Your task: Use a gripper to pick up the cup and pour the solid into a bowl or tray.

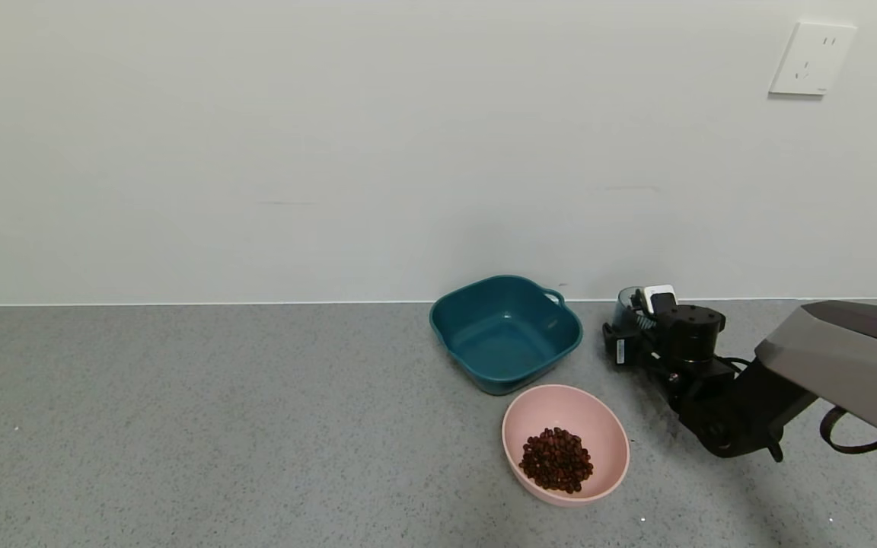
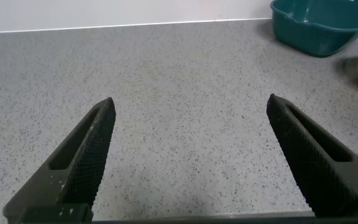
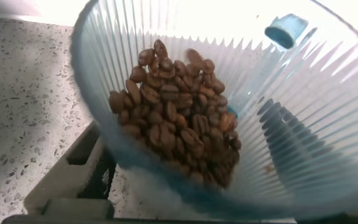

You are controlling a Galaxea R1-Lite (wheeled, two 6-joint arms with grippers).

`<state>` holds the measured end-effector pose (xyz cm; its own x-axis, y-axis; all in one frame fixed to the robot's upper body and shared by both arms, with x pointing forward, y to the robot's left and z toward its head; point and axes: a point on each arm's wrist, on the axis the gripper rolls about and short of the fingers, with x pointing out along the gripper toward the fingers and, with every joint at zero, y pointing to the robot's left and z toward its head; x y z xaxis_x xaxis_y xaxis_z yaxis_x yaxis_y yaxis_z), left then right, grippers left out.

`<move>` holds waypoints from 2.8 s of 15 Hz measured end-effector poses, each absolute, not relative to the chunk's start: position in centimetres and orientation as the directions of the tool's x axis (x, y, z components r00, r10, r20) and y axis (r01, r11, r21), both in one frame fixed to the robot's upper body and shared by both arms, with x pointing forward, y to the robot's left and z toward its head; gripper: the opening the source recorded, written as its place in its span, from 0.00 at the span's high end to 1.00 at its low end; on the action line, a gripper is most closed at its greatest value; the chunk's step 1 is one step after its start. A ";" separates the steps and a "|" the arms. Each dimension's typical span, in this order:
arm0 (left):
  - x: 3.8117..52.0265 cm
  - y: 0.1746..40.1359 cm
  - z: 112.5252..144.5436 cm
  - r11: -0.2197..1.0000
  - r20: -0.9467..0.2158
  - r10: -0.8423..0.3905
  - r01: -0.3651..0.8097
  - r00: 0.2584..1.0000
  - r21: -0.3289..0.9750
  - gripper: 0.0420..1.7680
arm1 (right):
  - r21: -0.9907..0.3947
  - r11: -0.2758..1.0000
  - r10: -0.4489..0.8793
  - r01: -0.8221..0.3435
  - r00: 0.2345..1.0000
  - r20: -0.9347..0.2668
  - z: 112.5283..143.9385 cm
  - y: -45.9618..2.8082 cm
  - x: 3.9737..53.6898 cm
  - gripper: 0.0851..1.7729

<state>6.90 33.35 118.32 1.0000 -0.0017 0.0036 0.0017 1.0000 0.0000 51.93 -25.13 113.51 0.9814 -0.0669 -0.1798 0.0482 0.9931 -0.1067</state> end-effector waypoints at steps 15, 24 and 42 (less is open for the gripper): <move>6.9 33.4 118.3 1.000 0.004 -0.002 0.002 1.000 0.000 0.01 | -0.107 0.994 -0.008 -0.024 0.955 -0.295 116.0 -25.9 48.7 0.05; 6.9 33.4 118.3 1.000 0.003 -0.002 0.002 1.000 0.000 0.01 | -0.081 0.991 0.068 -0.108 0.919 -0.388 122.8 -28.0 41.5 0.04; 6.9 33.4 118.3 1.000 0.003 -0.002 0.002 1.000 0.000 0.01 | -0.031 0.997 0.053 -0.067 0.938 -0.344 132.2 -32.7 17.6 0.04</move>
<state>6.90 33.35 118.31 1.0000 -0.0017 0.0034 0.0017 1.0000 0.0000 17.59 -32.69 132.24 0.9376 0.0527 -0.3436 -0.0674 0.9972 -0.0309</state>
